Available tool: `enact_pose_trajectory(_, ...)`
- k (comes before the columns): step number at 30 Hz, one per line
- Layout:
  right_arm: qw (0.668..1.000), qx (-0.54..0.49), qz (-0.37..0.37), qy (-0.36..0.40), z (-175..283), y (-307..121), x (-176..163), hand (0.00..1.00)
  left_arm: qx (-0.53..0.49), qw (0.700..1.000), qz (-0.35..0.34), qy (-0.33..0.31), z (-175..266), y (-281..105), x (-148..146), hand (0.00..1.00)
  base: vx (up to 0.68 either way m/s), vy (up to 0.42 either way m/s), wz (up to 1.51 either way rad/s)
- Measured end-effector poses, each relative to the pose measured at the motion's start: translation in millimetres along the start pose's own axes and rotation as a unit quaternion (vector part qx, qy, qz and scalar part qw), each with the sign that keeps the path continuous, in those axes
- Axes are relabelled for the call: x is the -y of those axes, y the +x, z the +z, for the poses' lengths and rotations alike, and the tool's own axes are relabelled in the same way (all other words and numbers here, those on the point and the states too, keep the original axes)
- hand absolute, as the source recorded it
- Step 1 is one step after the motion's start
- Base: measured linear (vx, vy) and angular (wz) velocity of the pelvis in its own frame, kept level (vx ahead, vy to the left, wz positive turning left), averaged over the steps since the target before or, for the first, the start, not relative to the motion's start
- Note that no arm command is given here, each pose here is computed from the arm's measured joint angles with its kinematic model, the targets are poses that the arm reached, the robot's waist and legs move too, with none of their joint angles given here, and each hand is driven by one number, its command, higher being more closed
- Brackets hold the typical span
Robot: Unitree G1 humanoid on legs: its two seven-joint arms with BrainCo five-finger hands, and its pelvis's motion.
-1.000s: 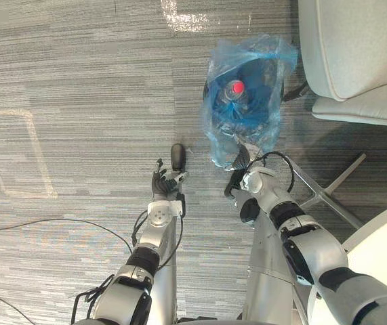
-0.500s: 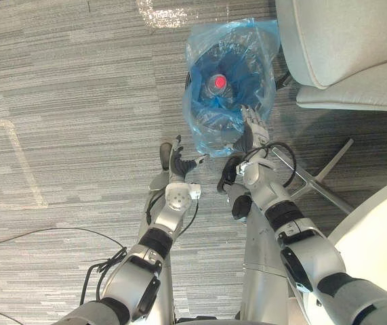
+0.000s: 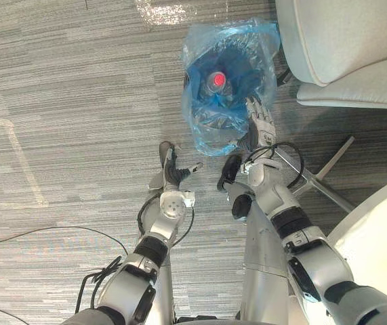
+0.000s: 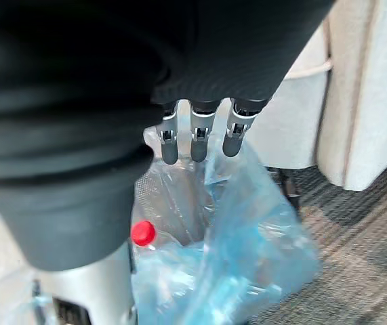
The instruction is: Gather rubbish on tea table into small bin, then transfer packed bag to large trash can.
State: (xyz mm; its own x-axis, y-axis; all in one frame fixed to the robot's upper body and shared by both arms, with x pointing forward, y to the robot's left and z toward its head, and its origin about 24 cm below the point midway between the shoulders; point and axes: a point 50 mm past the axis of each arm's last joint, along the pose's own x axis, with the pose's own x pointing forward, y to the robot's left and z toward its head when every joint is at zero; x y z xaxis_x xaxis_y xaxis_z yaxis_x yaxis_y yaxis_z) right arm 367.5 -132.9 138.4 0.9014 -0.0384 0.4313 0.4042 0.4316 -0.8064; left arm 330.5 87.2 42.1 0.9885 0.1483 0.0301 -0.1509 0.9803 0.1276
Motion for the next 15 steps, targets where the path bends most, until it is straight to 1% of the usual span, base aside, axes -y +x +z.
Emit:
enact_pose_trajectory(1,1.000,0.002,0.004,-0.011,-2.0,0.1,0.6,0.00,-0.001,1.000,0.001,0.002,-1.3,-0.1,-1.9,0.00,0.00,0.000,0.00)
enact_pose_trajectory(8,1.000,-0.002,0.014,-0.023,-8.1,1.0,2.6,0.00,-0.009,1.000,0.007,0.009,-7.7,-2.3,-7.2,0.00,0.00,-0.009,-0.01)
enact_pose_trajectory(10,1.000,-0.006,0.012,-0.028,-11.9,2.2,5.3,0.00,-0.025,0.998,0.055,-0.019,-20.5,-5.0,-29.9,0.00,0.00,-0.011,0.03)
enact_pose_trajectory(11,0.999,-0.022,0.008,-0.032,-21.0,3.0,9.1,0.00,-0.029,0.996,0.078,-0.037,-19.8,-3.2,-43.7,0.00,0.00,0.000,0.00)
enact_pose_trajectory(12,0.999,-0.033,0.006,-0.032,-26.8,3.6,10.9,0.00,-0.044,0.994,0.087,-0.041,-21.6,-0.4,-55.9,0.00,0.00,-0.030,0.01)
enact_pose_trajectory(15,0.998,-0.038,0.003,-0.049,-36.1,4.1,15.3,0.00,-0.038,0.993,0.101,-0.042,-24.3,2.0,-76.4,0.00,0.00,-0.011,-0.01)
